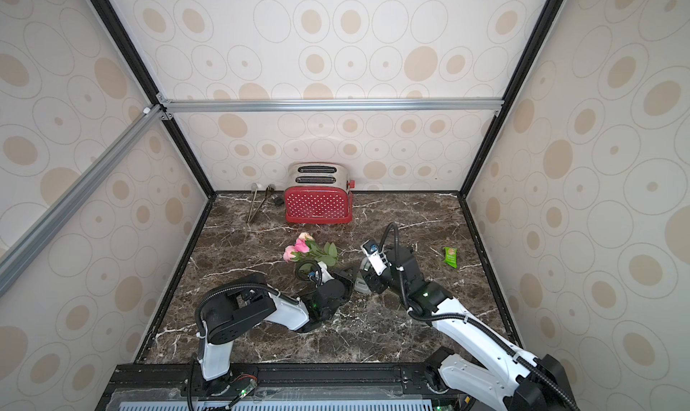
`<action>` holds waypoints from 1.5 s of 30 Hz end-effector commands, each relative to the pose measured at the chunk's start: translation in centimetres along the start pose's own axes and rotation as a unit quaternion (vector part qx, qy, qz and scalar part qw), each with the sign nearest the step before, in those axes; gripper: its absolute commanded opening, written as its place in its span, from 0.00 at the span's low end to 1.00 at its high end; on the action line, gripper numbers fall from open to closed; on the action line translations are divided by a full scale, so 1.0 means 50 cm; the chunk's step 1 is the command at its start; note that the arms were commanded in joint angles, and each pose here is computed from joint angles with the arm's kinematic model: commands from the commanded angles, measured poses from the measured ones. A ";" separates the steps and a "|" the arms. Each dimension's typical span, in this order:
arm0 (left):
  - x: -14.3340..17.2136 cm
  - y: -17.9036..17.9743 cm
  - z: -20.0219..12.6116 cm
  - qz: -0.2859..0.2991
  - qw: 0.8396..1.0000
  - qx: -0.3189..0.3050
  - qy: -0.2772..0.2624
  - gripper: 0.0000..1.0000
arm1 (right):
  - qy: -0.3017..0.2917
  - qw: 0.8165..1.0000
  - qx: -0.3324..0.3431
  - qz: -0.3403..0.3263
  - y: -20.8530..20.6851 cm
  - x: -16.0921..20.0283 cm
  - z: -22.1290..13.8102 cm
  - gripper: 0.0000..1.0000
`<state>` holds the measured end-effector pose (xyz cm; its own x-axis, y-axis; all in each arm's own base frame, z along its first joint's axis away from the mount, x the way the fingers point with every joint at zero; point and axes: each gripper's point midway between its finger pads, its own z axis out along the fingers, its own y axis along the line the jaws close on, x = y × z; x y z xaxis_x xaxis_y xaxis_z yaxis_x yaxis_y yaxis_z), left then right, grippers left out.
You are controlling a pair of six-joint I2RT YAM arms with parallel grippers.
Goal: Wrap bouquets with tape
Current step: Stick the tape to the bouquet, then wrap the tape around the bouquet.
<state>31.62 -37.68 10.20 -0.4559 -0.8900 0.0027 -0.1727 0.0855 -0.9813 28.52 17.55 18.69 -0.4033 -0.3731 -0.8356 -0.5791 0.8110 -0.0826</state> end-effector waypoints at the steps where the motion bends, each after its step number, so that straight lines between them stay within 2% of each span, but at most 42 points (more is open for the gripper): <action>1: -0.004 -0.054 -0.005 -0.006 0.999 0.034 0.006 0.00 | 0.096 0.983 -0.046 0.146 0.007 0.051 -0.017 0.73; 6: -0.006 -0.053 -0.007 -0.003 0.999 0.035 0.013 0.00 | 0.132 0.945 -0.115 0.275 0.021 0.060 -0.016 0.77; 9: -0.011 -0.048 -0.010 -0.001 0.999 0.032 0.015 0.00 | 0.146 0.925 -0.110 0.334 0.007 0.086 -0.003 0.79; 16: -0.022 -0.041 -0.023 0.007 0.999 0.029 0.016 0.00 | 0.141 0.867 -0.145 0.456 0.009 0.101 0.043 0.91; 17: -0.025 -0.041 -0.024 0.007 0.999 0.029 0.015 0.00 | 0.137 0.854 -0.152 0.478 0.012 0.103 0.056 0.99; 18: -0.024 -0.040 -0.025 0.008 0.999 0.029 0.017 0.00 | 0.135 0.843 -0.150 0.499 0.011 0.110 0.066 1.00; 21: -0.025 -0.039 -0.025 0.008 0.999 0.031 0.020 0.00 | 0.107 0.827 -0.146 0.533 0.005 0.118 0.088 1.00; 28: -0.033 -0.027 -0.029 0.014 0.999 0.025 0.026 0.00 | 0.094 0.796 -0.148 0.579 0.011 0.128 0.121 1.00; 32: -0.042 -0.028 -0.031 0.020 0.999 0.026 0.029 0.00 | 0.094 0.784 -0.160 0.593 0.046 0.130 0.145 1.00; 45: -0.075 -0.022 -0.044 0.036 0.998 0.021 0.036 0.00 | 0.082 0.780 -0.187 0.592 0.105 0.095 0.176 1.00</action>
<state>31.27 -33.83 10.01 -0.5259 -0.8486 -0.0566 -0.1451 0.1551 -0.9772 29.08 22.87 8.28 -0.8908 0.4408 -0.1103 0.1404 0.4979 0.8558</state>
